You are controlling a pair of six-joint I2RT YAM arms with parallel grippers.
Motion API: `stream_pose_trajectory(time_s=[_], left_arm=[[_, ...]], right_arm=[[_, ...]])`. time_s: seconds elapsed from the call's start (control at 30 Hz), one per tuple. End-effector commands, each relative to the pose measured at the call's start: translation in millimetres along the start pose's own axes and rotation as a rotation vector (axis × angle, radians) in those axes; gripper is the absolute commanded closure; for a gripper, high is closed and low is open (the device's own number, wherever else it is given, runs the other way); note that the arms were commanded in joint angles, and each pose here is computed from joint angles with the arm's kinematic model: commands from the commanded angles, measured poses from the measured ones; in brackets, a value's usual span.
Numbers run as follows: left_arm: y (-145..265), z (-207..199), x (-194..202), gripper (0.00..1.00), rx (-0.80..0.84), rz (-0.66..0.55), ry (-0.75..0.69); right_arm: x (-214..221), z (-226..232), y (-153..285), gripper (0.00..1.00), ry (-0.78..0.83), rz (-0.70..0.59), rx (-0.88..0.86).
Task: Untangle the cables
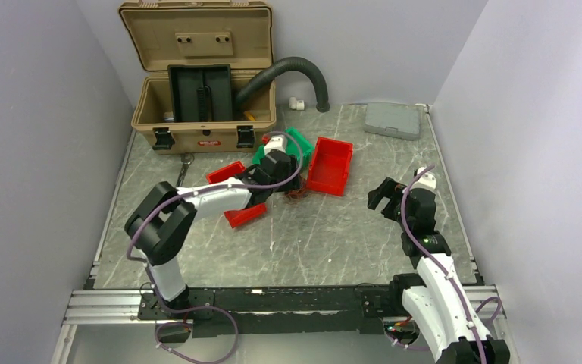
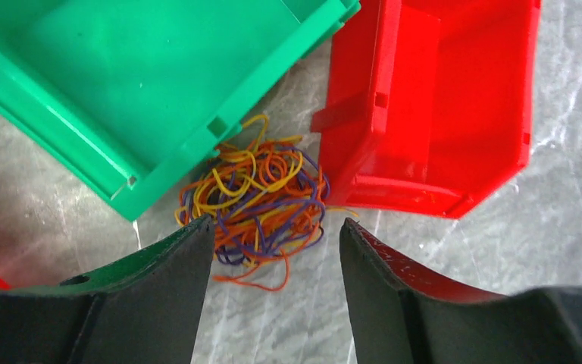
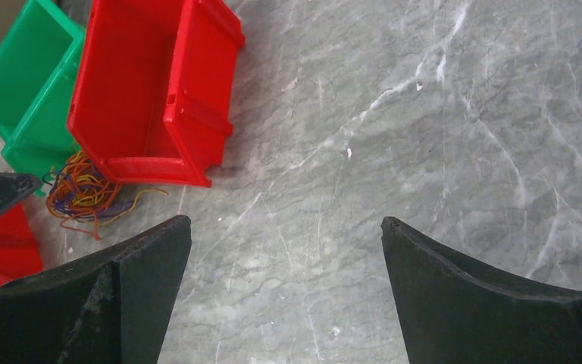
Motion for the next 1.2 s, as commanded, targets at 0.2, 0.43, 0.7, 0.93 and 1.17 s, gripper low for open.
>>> stream_pose_trajectory(time_s=[0.2, 0.43, 0.7, 0.93, 1.17], left_arm=[[-21, -5, 8, 0.45, -0.002, 0.085, -0.081], [-7, -2, 3, 1.0, 0.016, 0.105, -0.124], [41, 11, -27, 1.0, 0.367, 0.081, -0.101], [76, 3, -25, 1.0, 0.723, 0.002, -0.095], [91, -11, -23, 1.0, 1.022, -0.088, -0.059]], right_arm=[[-6, 6, -1, 0.02, -0.005, -0.025, -0.029], [-1, 6, -4, 0.02, -0.005, 0.009, -0.05], [2, 39, -8, 0.07, 0.065, 0.22, -0.356], [24, 78, -3, 0.1, 0.122, 0.323, -0.6], [53, 118, 9, 0.19, 0.25, 0.397, -0.749]])
Point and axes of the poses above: each gripper's point midway between its finger pads, its own y axis back along the fingers, its own z axis along the line the jaws close on, x = y × z, the point moved 9 cm from there along y, back along the fingers, and after that the axes turned 15 degrees about -y, right-handed, at the moved point
